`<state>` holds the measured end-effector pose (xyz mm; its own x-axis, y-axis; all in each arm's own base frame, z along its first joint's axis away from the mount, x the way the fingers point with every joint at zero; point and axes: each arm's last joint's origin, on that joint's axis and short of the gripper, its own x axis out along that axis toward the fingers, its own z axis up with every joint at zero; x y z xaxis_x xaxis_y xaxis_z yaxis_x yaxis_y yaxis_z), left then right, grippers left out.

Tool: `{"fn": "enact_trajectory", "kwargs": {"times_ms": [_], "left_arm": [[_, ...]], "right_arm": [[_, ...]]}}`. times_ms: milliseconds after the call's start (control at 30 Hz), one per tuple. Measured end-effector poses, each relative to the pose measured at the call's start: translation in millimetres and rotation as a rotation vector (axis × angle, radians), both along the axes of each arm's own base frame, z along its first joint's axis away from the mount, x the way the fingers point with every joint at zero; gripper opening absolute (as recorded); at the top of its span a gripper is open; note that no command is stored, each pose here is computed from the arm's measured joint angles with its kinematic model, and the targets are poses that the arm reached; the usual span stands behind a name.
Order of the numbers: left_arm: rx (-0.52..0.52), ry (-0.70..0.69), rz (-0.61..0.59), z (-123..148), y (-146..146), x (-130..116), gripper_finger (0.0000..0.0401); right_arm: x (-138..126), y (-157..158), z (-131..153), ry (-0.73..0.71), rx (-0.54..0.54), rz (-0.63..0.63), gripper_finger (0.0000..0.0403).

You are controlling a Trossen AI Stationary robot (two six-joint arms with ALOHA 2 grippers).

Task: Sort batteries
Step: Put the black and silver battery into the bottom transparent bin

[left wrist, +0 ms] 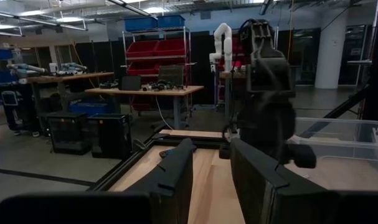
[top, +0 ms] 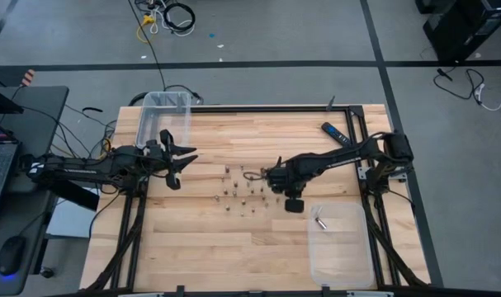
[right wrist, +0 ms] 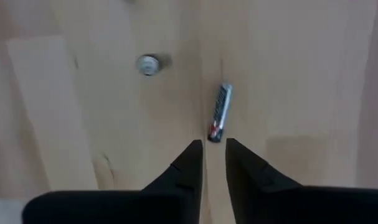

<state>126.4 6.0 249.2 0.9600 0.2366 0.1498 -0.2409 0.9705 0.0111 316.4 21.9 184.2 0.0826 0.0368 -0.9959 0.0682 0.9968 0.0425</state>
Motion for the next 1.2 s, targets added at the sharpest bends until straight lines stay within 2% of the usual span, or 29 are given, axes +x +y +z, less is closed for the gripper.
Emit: {"fn": "enact_trajectory", "kwargs": {"times_ms": [133,333,1200], "left_arm": [[0.000,0.007,0.000,-1,0,0,0.0106],[0.014,0.013,0.002,-1,0,0,0.0106],[0.021,0.025,0.003,-2,0,0,0.0106]], "right_arm": [[5,6,1,-0.055,-0.034,0.014,0.0081],[7,6,1,-0.084,-0.068,-0.056,0.0099],[-7,5,-41,-0.075,-0.076,-0.055,0.0106]]}}
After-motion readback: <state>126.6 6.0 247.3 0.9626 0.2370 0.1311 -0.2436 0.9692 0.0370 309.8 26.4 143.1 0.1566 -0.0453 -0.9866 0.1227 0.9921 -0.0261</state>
